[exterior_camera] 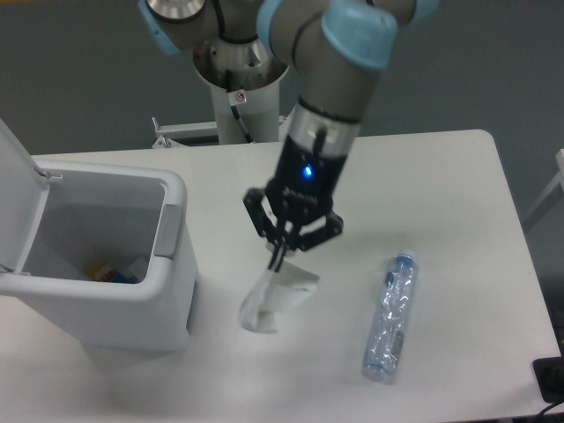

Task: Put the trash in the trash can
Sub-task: 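Lift the paper and carry it over the open white bin, then open the gripper to drop the paper into the bin, then move the gripper over the clear plastic bottle and lower it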

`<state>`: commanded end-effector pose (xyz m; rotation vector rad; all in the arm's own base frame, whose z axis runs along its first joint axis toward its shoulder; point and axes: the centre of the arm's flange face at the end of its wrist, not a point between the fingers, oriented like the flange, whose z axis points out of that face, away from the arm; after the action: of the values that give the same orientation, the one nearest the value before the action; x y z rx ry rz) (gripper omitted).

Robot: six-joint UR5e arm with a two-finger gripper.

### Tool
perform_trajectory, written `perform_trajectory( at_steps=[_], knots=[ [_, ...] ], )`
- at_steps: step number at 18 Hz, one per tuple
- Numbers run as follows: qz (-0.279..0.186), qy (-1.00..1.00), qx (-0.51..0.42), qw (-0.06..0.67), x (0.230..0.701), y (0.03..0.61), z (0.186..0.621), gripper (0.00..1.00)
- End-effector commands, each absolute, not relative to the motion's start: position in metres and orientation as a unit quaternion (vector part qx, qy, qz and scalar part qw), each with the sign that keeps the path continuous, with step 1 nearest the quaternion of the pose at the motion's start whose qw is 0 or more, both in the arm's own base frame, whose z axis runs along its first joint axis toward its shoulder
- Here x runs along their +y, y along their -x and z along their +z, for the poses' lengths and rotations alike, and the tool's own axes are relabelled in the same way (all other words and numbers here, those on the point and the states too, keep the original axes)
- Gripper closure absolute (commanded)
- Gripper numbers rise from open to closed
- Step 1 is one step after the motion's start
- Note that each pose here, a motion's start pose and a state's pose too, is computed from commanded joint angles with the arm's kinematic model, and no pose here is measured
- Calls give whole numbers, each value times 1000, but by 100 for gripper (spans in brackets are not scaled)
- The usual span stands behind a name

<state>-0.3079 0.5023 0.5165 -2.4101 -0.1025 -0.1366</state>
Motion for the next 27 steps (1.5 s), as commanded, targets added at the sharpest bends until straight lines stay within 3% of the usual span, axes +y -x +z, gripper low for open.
perform_trajectory(
  at_steps=[4, 10, 11, 13, 14, 15, 19, 27],
  knots=[
    [-63, 927, -32, 368, 498, 274, 532, 100],
    [-74, 927, 24, 367, 508, 198, 519, 100],
    [-80, 927, 36, 365, 513, 186, 516, 91],
    [-83, 927, 46, 364, 517, 178, 513, 48],
    [-81, 926, 47, 366, 520, 180, 511, 6],
    [-77, 924, 48, 370, 521, 181, 510, 0],
    [-83, 927, 33, 365, 533, 201, 494, 0],
    [-83, 923, -124, 354, 516, 346, 464, 0]
  ],
)
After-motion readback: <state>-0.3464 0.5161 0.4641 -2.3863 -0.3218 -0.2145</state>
